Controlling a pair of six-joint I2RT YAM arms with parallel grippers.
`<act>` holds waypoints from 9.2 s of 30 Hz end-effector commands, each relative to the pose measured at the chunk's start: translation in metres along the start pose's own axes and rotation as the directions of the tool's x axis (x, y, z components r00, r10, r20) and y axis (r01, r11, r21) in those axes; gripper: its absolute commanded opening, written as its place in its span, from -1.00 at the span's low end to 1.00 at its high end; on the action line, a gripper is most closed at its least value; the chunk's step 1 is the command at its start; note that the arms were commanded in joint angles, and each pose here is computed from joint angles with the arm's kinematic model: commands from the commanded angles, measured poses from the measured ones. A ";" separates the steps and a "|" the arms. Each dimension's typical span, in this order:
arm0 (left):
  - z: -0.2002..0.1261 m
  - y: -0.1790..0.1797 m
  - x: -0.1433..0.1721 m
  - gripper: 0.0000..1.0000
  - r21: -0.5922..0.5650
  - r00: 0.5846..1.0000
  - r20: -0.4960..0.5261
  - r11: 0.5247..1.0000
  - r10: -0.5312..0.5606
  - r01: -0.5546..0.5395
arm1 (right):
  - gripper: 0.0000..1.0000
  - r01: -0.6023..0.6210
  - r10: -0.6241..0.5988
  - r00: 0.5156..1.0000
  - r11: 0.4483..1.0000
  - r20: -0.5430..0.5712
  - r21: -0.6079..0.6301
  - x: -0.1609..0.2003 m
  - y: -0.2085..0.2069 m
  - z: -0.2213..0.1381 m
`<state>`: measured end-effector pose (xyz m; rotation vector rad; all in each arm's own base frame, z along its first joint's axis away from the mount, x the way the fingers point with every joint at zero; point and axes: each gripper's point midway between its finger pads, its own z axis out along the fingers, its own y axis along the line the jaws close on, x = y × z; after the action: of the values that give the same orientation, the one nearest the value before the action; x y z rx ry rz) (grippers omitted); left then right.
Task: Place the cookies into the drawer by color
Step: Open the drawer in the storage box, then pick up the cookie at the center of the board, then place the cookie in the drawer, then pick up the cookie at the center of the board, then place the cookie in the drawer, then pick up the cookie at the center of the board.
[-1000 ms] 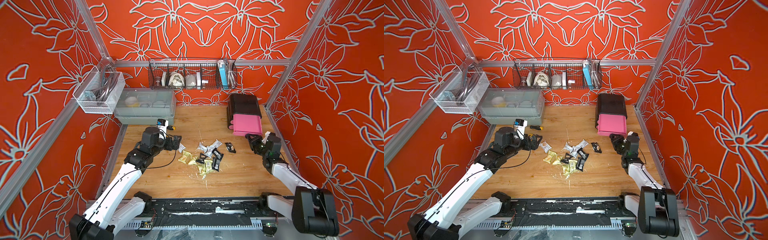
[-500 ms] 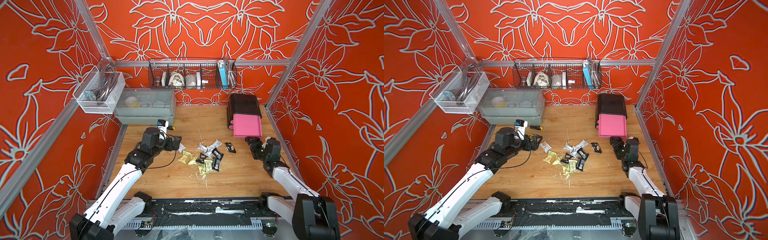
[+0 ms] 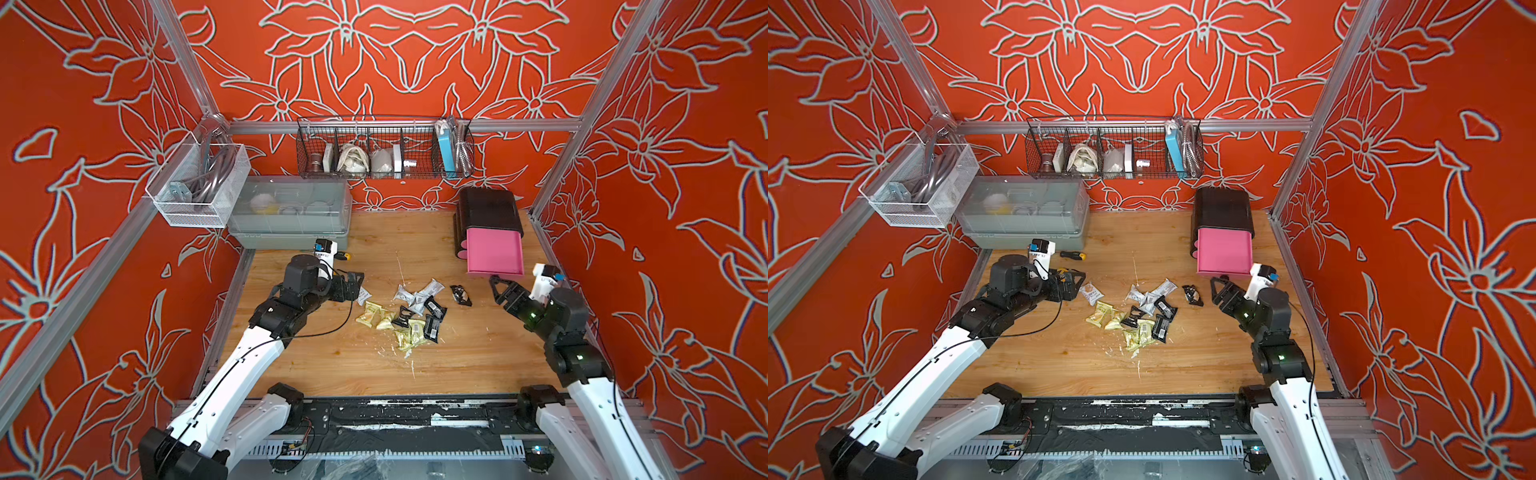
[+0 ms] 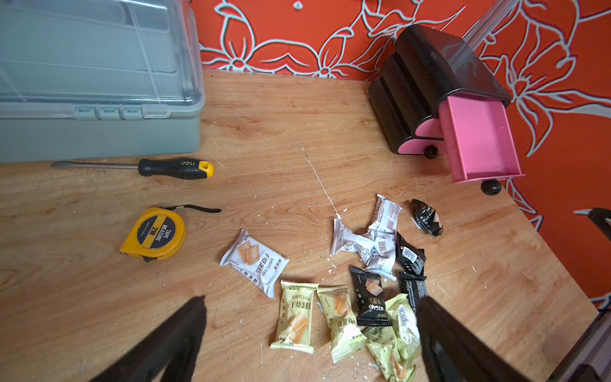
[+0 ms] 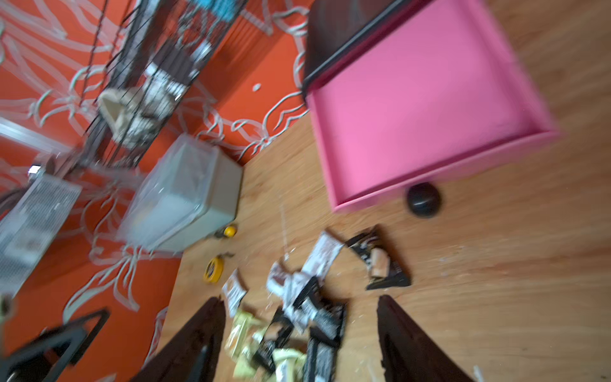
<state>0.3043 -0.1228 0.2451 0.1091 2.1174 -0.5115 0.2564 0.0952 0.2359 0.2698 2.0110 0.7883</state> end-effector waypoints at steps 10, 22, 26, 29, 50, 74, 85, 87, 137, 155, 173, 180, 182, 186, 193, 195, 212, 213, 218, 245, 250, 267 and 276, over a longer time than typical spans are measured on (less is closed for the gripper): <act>0.000 -0.001 -0.001 0.96 0.010 1.000 0.006 1.000 -0.004 0.004 | 0.42 0.456 -0.405 0.717 0.888 -0.567 -0.058 0.117 0.003 0.043; 0.000 0.000 0.000 0.96 0.007 1.000 0.001 1.000 -0.001 0.001 | 0.45 0.601 -0.494 0.589 0.797 -0.639 -0.062 0.128 -0.012 0.116; 0.000 0.000 0.000 0.96 0.005 1.000 0.002 1.000 -0.002 0.002 | 0.44 0.580 -0.487 0.575 0.809 -0.657 -0.093 0.141 -0.012 0.139; -0.001 0.001 0.000 0.96 0.002 1.000 0.002 1.000 0.000 0.000 | 0.43 0.575 -0.475 0.556 0.812 -0.682 -0.097 0.152 -0.018 0.151; -0.001 0.001 -0.001 0.96 -0.002 1.000 0.006 1.000 -0.002 0.002 | -0.49 0.609 -0.468 0.541 0.791 -0.699 -0.059 0.161 -0.035 0.144; -0.003 -0.001 -0.002 0.96 0.009 1.000 0.013 1.000 -0.009 0.009 | -0.66 0.551 -0.469 0.828 0.782 -0.306 0.292 -0.070 0.013 0.078; -0.004 -0.001 -0.003 0.96 0.009 1.000 0.018 1.000 -0.012 0.011 | -0.66 0.530 -0.330 0.833 0.707 -0.444 0.469 -0.075 -0.071 0.123; -0.004 -0.001 -0.003 0.96 0.010 1.000 0.019 1.000 -0.013 0.013 | -0.66 0.532 -0.318 0.828 0.704 -0.462 0.471 -0.070 -0.079 0.132; -0.002 0.000 -0.001 0.96 0.003 1.000 0.010 1.000 -0.014 0.014 | 0.09 0.627 -0.377 0.741 0.684 -0.556 0.372 0.080 -0.093 0.118; -0.004 0.000 -0.002 0.96 0.006 1.000 0.015 1.000 -0.012 0.012 | -0.27 0.622 -0.303 0.704 0.700 -0.643 0.351 0.125 -0.121 0.137; -0.004 0.000 -0.002 0.96 0.005 1.000 0.015 1.000 -0.012 0.012 | -1.00 0.579 -0.364 0.734 0.777 -0.573 0.248 0.112 -0.075 0.106; -0.004 0.000 -0.002 0.96 0.005 1.000 0.016 1.000 -0.014 0.014 | -1.00 0.526 -0.426 0.824 0.820 -0.374 0.227 0.049 -0.019 0.077; -0.004 0.000 -0.002 0.96 0.005 1.000 0.017 1.000 -0.014 0.014 | -1.00 0.523 -0.442 0.839 0.817 -0.317 0.244 0.027 -0.007 0.069; -0.004 0.000 -0.002 0.96 0.006 1.000 0.015 1.000 -0.014 0.014 | -1.00 0.557 -0.507 0.830 0.767 -0.231 0.320 -0.017 0.007 0.057; -0.004 -0.001 -0.002 0.96 0.008 1.000 0.016 1.000 -0.013 0.013 | -1.00 0.549 -0.503 0.834 0.713 -0.227 0.436 -0.066 -0.004 0.062; -0.004 -0.001 -0.002 0.96 0.011 1.000 0.015 1.000 -0.015 0.014 | -1.00 0.524 -0.472 0.850 0.714 -0.233 0.465 -0.076 -0.015 0.066; -0.004 -0.001 -0.002 0.96 0.010 1.000 0.014 1.000 -0.015 0.015 | -0.99 0.282 -0.146 0.957 0.663 -0.249 0.694 -0.066 -0.118 0.091; -0.004 -0.001 -0.002 0.96 0.010 1.000 0.014 1.000 -0.015 0.015 | -0.99 0.270 -0.136 0.961 0.659 -0.242 0.702 -0.066 -0.121 0.091; -0.003 -0.001 -0.001 0.96 0.012 1.000 0.010 1.000 -0.017 0.017 | -0.96 0.234 -0.106 0.970 0.648 -0.218 0.724 -0.068 -0.133 0.092; -0.004 -0.003 -0.001 0.96 0.022 1.000 0.011 1.000 -0.023 0.022 | -0.27 0.317 -0.272 0.916 0.941 -0.294 0.118 -0.020 0.006 0.033; -0.003 -0.005 0.000 0.96 0.034 1.000 0.003 0.999 -0.017 0.017 | -0.28 0.386 -0.323 0.847 0.920 -0.422 0.070 0.033 0.018 0.026; -0.001 -0.002 0.002 0.96 0.016 1.000 -0.005 1.000 -0.006 0.006 | 0.20 0.464 -0.215 0.818 0.795 -0.533 0.391 0.129 -0.026 0.053; 0.000 -0.001 0.003 0.96 0.013 1.000 -0.009 1.000 -0.007 0.007 | 0.43 0.508 -0.200 0.790 0.743 -0.580 0.436 0.163 -0.028 0.078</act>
<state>0.3023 -0.1252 0.2469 0.1037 2.1153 -0.5393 0.2237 0.1765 0.0701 -0.0875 2.7220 -0.0467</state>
